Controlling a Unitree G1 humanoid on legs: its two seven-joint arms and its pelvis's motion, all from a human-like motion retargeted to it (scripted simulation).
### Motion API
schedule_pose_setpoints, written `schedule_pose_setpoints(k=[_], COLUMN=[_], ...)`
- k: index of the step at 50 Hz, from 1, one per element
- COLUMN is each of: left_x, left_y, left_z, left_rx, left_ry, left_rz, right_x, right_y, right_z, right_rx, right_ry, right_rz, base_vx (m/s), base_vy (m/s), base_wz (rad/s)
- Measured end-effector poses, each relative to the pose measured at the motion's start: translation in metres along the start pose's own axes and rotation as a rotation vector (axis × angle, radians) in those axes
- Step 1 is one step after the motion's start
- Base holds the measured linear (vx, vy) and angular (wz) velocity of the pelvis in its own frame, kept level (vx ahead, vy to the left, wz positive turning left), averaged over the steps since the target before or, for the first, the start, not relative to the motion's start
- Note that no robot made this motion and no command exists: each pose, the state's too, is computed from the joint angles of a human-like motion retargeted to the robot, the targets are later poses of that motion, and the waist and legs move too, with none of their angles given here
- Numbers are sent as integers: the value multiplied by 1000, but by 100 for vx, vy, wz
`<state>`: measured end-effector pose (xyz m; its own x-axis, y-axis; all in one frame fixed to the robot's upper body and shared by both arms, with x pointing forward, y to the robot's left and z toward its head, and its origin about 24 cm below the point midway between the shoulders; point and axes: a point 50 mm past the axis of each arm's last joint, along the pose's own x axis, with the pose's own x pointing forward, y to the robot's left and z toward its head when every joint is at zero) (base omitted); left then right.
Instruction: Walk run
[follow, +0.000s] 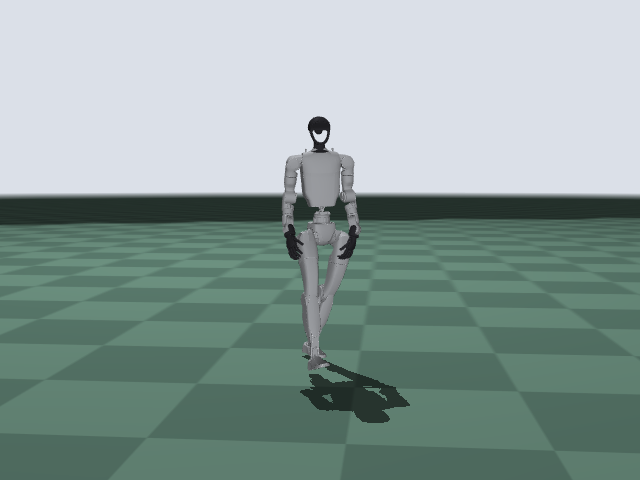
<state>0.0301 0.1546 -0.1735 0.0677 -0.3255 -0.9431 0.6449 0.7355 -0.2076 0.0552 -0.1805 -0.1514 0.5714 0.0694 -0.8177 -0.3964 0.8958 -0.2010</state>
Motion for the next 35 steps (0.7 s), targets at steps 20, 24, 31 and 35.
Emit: schedule_pose_setpoints(k=[20,24,31,35], left_x=[-11,-16,-13,-10], left_y=[30,42,36,31], left_z=[7,20,32,32], left_rx=[91,169,139,101], left_ry=[-49,-118,-188,-193], left_rz=[172,303,334,328], right_x=[6,4,-1,-1], right_y=[-3,1,4,5], right_z=[-10,-17,-25,-26], right_rx=[-192,-192,-165,-141], right_ry=[141,188,205,211], right_rz=[193,238,272,284], base_vx=[72,66,69,76], base_vy=[-51,-34,-23,-21], base_wz=[16,-55,-46,-26])
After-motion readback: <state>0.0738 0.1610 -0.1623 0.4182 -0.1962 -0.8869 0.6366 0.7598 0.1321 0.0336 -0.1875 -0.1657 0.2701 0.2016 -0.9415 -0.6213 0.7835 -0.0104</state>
